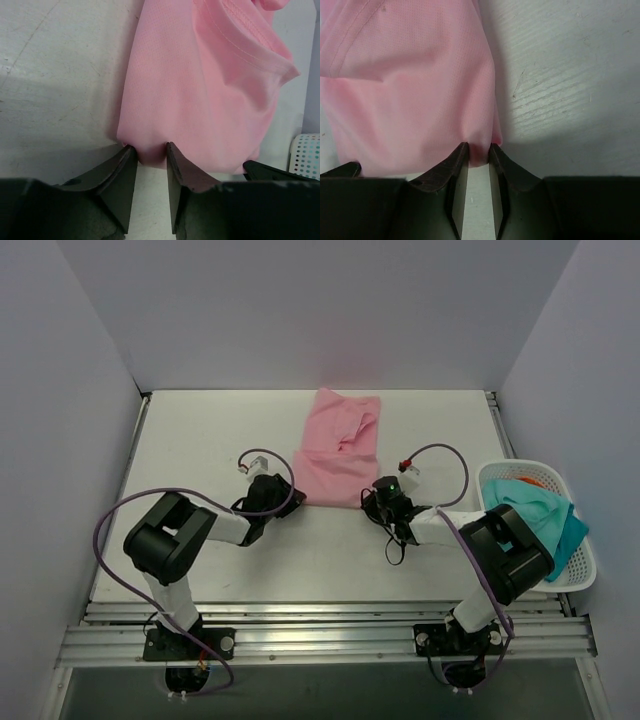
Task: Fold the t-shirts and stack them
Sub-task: Fold the tshirt
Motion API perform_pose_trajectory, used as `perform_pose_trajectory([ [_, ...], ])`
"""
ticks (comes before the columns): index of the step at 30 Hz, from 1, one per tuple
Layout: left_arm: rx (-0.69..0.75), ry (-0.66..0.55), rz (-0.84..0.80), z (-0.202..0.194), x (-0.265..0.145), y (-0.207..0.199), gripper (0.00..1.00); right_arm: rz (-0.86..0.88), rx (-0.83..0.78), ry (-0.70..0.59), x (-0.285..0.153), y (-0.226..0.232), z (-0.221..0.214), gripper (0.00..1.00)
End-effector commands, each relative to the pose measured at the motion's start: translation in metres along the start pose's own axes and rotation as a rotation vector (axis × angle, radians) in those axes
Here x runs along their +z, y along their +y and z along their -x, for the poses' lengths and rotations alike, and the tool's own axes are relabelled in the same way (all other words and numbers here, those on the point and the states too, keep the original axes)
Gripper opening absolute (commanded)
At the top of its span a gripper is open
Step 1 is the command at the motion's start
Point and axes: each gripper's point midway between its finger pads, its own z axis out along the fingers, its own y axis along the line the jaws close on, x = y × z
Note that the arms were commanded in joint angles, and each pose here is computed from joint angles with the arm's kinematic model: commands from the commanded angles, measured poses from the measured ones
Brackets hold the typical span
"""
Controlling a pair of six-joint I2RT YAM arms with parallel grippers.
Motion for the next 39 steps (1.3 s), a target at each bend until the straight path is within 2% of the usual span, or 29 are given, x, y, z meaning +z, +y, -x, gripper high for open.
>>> perform_pose_trajectory([
  [1, 0.019, -0.034, -0.002, 0.010, 0.011, 0.001, 0.37, -0.025, -0.014, 0.014, 0.003, -0.011, -0.003, 0.19],
  [3, 0.020, -0.038, 0.004, 0.015, 0.014, 0.005, 0.28, -0.024, -0.016, 0.019, 0.003, -0.011, -0.004, 0.15],
  [4, 0.019, -0.038, 0.006, 0.016, 0.016, 0.007, 0.12, -0.024, -0.021, 0.019, 0.003, -0.011, -0.004, 0.09],
  [5, 0.017, -0.035, 0.007, 0.017, 0.017, 0.008, 0.03, -0.024, -0.020, 0.021, 0.003, -0.011, -0.004, 0.06],
  [6, 0.018, -0.040, 0.006, 0.020, 0.018, 0.009, 0.02, -0.024, -0.021, 0.022, 0.003, -0.011, -0.004, 0.00],
  [12, 0.061, -0.049, -0.003, 0.023, 0.008, 0.008, 0.02, -0.018, -0.030, 0.024, -0.001, -0.009, -0.002, 0.00],
  [18, 0.074, -0.048, -0.025, 0.021, -0.025, 0.000, 0.02, -0.010, -0.033, 0.002, -0.023, -0.004, 0.000, 0.00],
  [27, 0.099, -0.052, -0.097, 0.010, -0.093, -0.041, 0.02, 0.045, -0.026, -0.050, -0.089, 0.011, 0.001, 0.00],
  [31, 0.101, -0.080, -0.150, 0.019, -0.122, -0.063, 0.02, 0.076, -0.008, -0.097, -0.117, 0.021, 0.014, 0.00],
  [39, 0.140, -0.133, -0.165, 0.051, -0.143, -0.099, 0.02, 0.058, -0.044, -0.166, -0.133, 0.048, 0.046, 0.00],
])
